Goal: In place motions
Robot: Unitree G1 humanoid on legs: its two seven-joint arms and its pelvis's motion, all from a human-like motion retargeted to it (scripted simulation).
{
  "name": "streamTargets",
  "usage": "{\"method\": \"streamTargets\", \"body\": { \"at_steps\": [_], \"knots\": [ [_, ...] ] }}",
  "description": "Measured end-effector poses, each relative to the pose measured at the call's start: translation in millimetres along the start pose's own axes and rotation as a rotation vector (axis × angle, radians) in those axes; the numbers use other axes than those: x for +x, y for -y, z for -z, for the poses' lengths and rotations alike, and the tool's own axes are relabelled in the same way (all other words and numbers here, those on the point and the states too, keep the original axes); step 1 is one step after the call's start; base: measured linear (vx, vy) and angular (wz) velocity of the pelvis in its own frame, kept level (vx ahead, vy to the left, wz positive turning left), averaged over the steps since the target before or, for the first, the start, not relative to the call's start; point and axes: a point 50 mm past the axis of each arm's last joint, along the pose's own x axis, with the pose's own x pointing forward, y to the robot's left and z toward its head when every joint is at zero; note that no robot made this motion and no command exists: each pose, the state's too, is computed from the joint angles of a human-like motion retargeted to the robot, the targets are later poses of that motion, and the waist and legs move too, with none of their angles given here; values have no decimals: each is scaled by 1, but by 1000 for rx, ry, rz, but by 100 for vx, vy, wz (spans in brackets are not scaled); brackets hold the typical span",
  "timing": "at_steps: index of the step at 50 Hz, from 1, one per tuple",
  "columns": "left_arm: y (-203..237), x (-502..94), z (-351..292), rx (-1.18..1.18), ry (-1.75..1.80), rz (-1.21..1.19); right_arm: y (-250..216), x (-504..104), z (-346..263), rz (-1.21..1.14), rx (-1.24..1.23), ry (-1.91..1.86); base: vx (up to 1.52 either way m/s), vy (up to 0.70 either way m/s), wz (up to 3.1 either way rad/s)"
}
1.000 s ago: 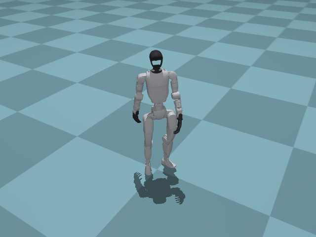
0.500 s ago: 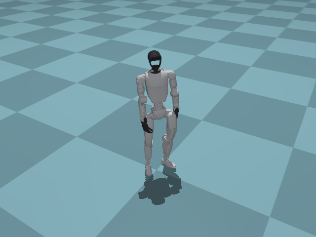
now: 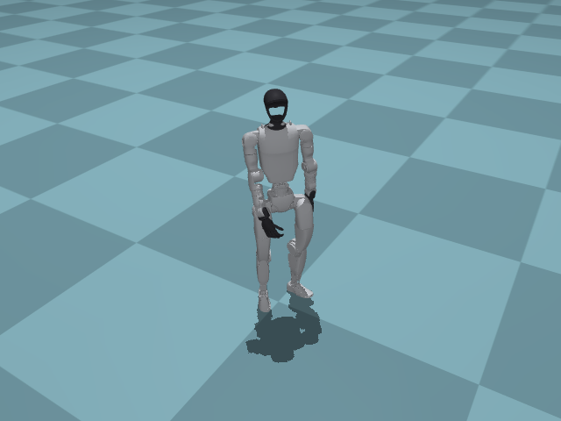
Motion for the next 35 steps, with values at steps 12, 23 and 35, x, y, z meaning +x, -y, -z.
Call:
{"method": "streamTargets", "body": {
  "at_steps": [12,23,35],
  "knots": [
    [103,-114,-237,389,790,229,-99,-107,238,-79,461,-821,-2,-1,-5],
    [126,-159,-271,413,1046,268,-133,-156,279,112,774,-1047,-2,1,-10],
    [34,-19,-88,188,241,85,-45,-24,112,-65,479,-394,1,-1,-1]
  ]
}}
